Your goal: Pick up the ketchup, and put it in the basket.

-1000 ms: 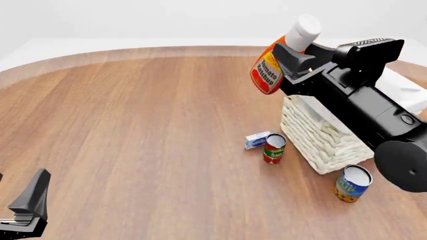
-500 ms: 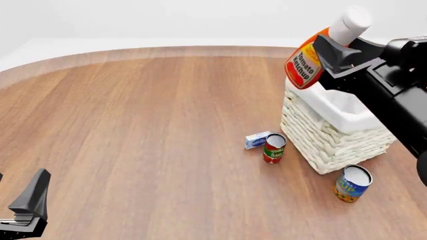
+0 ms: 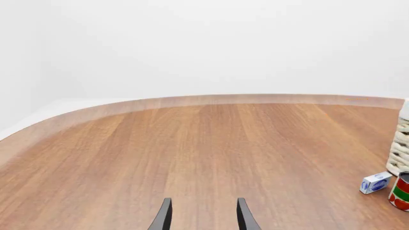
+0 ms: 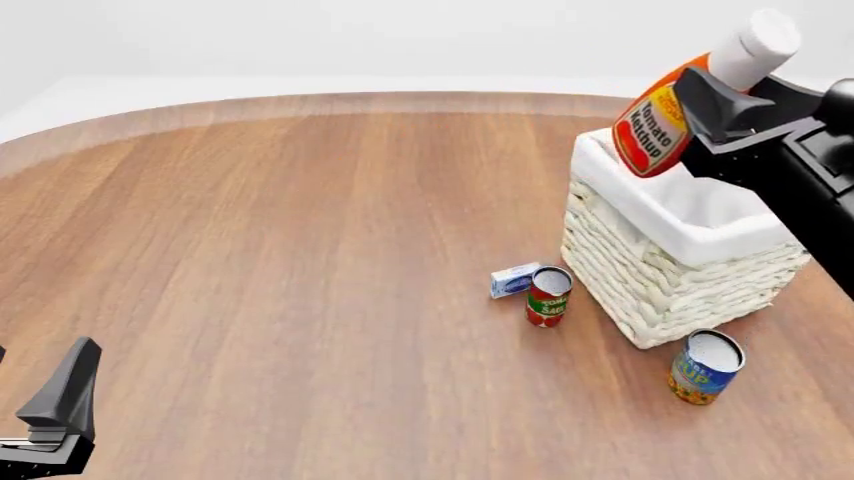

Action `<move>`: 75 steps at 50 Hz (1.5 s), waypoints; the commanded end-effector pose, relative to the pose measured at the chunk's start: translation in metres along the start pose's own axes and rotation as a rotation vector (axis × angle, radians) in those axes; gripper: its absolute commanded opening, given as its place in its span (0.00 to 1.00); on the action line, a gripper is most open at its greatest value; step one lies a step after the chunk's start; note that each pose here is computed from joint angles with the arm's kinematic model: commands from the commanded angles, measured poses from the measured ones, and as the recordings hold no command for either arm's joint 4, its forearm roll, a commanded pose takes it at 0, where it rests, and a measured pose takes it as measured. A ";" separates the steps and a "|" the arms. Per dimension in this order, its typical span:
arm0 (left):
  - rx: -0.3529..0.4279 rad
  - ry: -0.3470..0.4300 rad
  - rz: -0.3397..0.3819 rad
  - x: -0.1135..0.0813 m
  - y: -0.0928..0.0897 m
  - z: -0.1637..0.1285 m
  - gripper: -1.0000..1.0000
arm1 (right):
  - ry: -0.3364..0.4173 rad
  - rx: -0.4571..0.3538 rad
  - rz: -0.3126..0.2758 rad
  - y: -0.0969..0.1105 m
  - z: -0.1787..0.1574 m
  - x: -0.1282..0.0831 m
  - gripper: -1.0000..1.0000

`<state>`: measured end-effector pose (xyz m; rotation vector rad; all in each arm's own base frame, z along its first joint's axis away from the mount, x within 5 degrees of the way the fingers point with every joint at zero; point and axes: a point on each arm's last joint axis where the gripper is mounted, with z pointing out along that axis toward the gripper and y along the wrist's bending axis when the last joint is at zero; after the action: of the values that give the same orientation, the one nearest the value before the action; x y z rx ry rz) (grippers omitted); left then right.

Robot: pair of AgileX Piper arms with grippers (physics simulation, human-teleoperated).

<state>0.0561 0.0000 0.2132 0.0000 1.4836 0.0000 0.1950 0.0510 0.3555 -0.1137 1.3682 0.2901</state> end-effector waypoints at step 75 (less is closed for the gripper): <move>0.000 0.000 0.000 0.000 0.000 0.000 1.00 | 0.023 0.245 -0.051 -0.049 -0.002 -0.008 0.00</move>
<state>0.0561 0.0000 0.2132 0.0000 1.4836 0.0000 0.1883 0.0045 0.3591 0.0396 1.3978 0.0868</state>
